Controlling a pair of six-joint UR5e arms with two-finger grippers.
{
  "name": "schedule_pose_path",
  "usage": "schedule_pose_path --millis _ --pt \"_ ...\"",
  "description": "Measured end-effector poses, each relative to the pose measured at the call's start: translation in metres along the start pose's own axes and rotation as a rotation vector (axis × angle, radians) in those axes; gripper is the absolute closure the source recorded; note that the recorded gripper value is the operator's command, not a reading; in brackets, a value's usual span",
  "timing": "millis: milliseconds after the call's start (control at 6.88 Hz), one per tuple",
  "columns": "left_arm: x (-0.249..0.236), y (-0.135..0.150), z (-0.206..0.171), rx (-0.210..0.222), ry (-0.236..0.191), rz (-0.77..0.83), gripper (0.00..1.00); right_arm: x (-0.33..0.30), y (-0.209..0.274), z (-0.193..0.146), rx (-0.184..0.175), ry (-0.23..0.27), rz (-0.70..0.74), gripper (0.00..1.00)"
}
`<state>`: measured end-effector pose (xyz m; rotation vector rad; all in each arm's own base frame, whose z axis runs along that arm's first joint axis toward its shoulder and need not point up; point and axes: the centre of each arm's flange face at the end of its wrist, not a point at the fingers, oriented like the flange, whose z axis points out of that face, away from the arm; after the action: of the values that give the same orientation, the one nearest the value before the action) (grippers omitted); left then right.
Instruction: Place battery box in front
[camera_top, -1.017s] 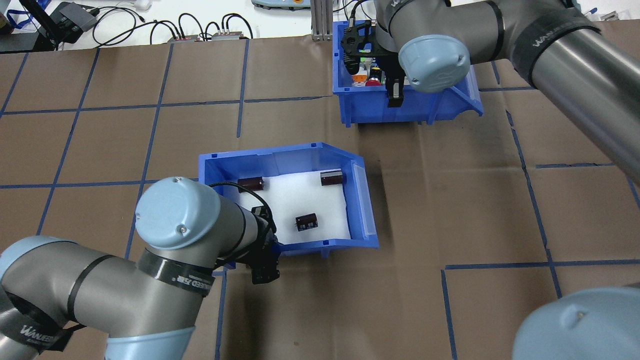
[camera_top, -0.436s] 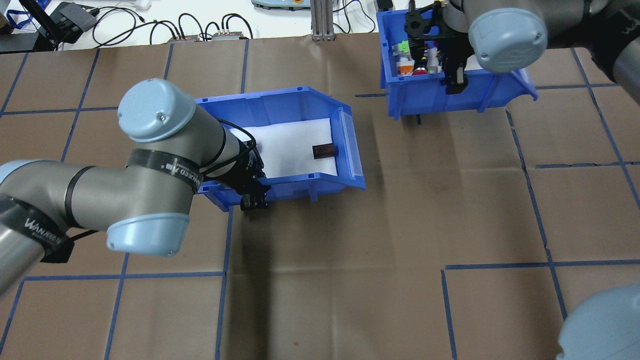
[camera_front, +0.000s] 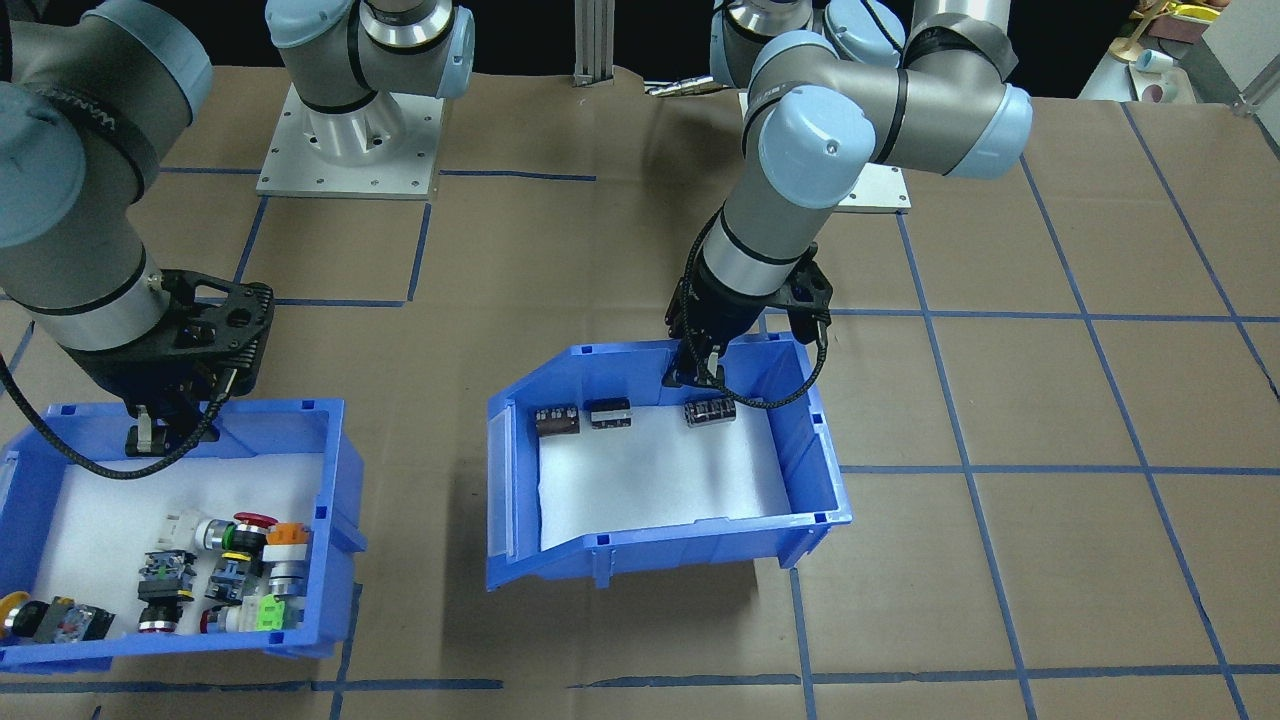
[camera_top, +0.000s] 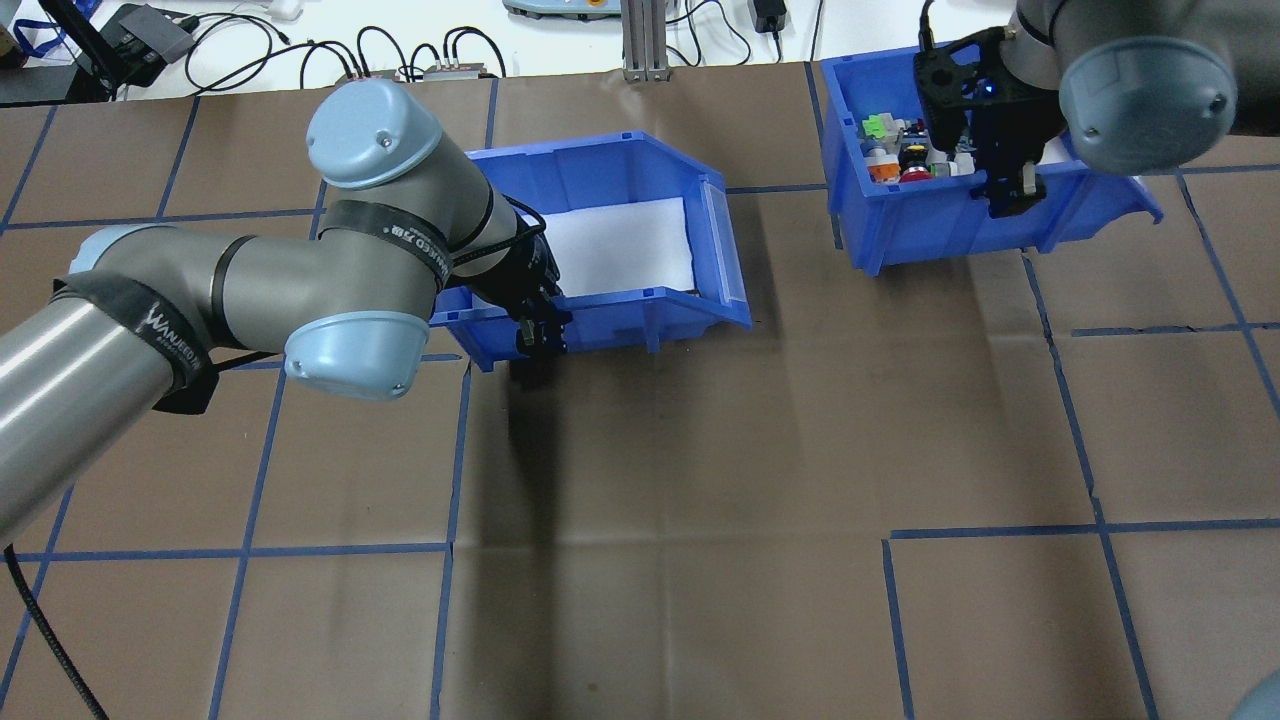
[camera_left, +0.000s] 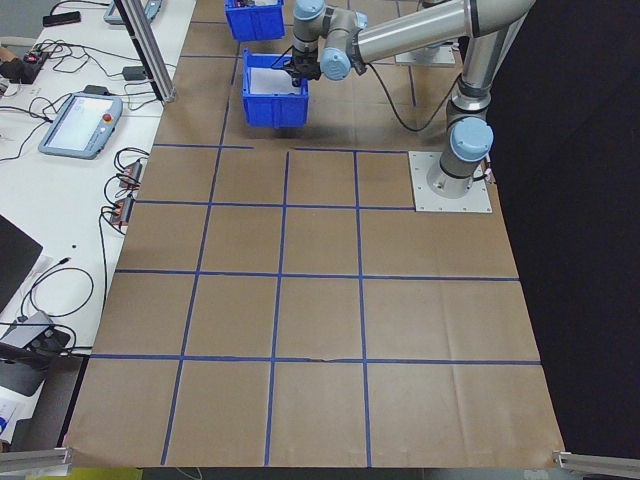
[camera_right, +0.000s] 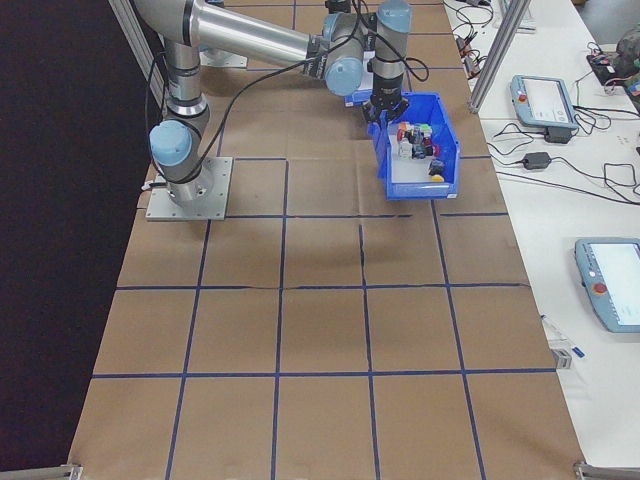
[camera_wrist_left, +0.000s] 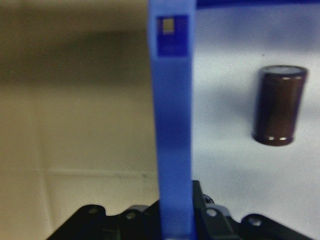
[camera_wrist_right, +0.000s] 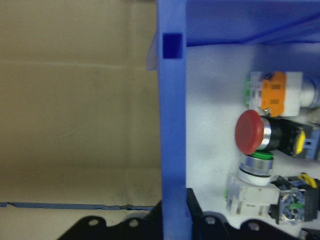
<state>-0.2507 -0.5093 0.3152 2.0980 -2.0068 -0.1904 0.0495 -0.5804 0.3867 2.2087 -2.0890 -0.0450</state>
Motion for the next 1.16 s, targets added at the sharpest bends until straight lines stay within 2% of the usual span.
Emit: schedule_pose_path --millis 291,581,726,872,1017,1162 --pt "0.016 0.018 0.028 -0.013 -0.024 0.025 1.0 -0.043 0.016 0.01 0.021 -0.032 -0.028 0.97" --pt "0.034 0.025 0.044 -0.019 -0.013 0.035 0.99 -0.077 0.033 0.017 0.034 -0.053 -0.024 0.97" --pt "0.046 0.028 0.05 -0.024 0.0 0.039 0.96 -0.093 0.034 0.02 0.036 -0.062 -0.018 0.97" --pt "0.055 0.03 0.055 -0.026 0.007 0.042 0.82 -0.11 0.031 0.025 0.039 -0.074 -0.015 0.97" --pt "0.06 0.031 0.061 -0.025 0.006 0.04 0.48 -0.127 0.024 0.033 0.045 -0.09 -0.016 0.97" --pt "0.063 0.03 0.066 -0.021 0.002 0.038 0.01 -0.142 0.018 0.037 0.048 -0.097 -0.018 0.97"
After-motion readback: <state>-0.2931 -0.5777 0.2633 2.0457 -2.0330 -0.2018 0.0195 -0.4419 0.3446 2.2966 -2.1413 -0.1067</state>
